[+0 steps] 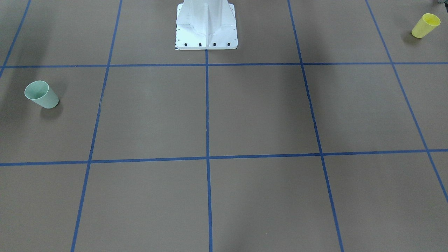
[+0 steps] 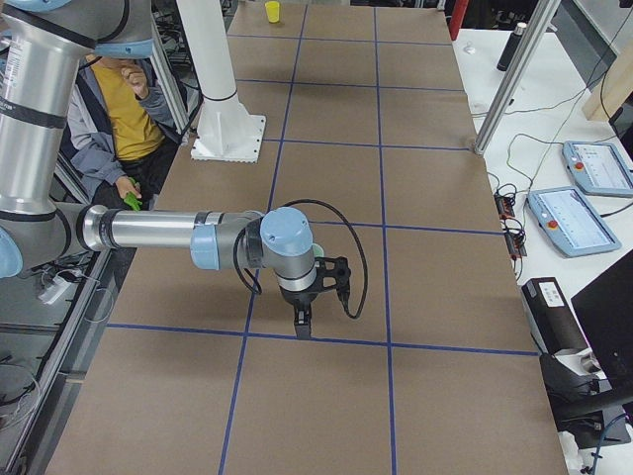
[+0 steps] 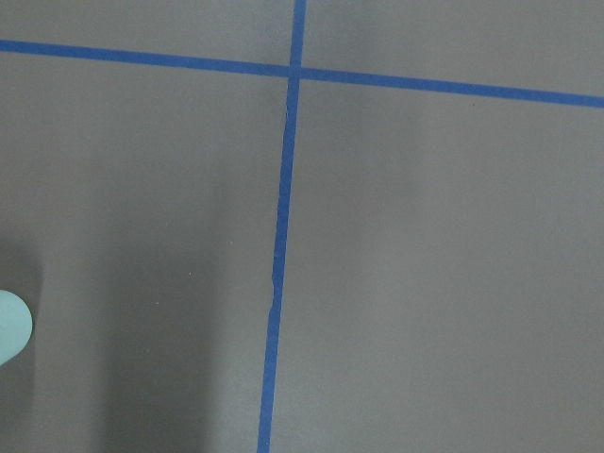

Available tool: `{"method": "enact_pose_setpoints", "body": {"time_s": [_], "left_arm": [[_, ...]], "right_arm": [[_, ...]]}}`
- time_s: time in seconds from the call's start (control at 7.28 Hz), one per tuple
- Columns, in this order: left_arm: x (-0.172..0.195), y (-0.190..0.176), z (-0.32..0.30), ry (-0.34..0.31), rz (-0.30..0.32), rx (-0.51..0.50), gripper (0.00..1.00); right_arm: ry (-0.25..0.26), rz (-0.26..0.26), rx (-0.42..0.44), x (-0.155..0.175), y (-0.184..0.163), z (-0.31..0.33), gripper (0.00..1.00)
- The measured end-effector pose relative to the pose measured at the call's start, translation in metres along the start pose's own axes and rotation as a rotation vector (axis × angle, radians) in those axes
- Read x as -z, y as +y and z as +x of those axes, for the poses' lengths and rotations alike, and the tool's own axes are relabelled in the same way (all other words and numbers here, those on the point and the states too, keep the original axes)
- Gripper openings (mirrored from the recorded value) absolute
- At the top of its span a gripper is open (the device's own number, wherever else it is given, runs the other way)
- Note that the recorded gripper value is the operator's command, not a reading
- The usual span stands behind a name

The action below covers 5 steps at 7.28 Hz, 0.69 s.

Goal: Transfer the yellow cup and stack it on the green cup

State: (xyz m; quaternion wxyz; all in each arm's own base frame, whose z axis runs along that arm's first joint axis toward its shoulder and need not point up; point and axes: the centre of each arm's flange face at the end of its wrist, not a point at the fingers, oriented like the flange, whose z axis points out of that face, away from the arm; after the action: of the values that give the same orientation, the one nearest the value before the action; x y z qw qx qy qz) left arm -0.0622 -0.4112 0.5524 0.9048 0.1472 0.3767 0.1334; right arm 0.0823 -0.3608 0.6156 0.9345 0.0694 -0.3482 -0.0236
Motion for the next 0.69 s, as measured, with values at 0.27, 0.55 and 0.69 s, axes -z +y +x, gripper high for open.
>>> {"method": "enact_pose_setpoints", "body": {"time_s": [0.27,0.55,0.69], "left_arm": [[0.003,-0.01,0.0,-0.001,0.021,0.028,1.0],[0.006,-0.013,0.004,-0.002,0.036,0.047,1.0],[0.009,-0.014,0.006,-0.003,0.044,0.067,1.0]], "right_arm": [[0.006,0.003,0.002,-0.001,-0.004,0.002,1.0],[0.005,-0.01,-0.007,-0.008,-0.003,0.008,1.0],[0.001,-0.021,-0.011,-0.013,0.0,0.012,1.0]]}}
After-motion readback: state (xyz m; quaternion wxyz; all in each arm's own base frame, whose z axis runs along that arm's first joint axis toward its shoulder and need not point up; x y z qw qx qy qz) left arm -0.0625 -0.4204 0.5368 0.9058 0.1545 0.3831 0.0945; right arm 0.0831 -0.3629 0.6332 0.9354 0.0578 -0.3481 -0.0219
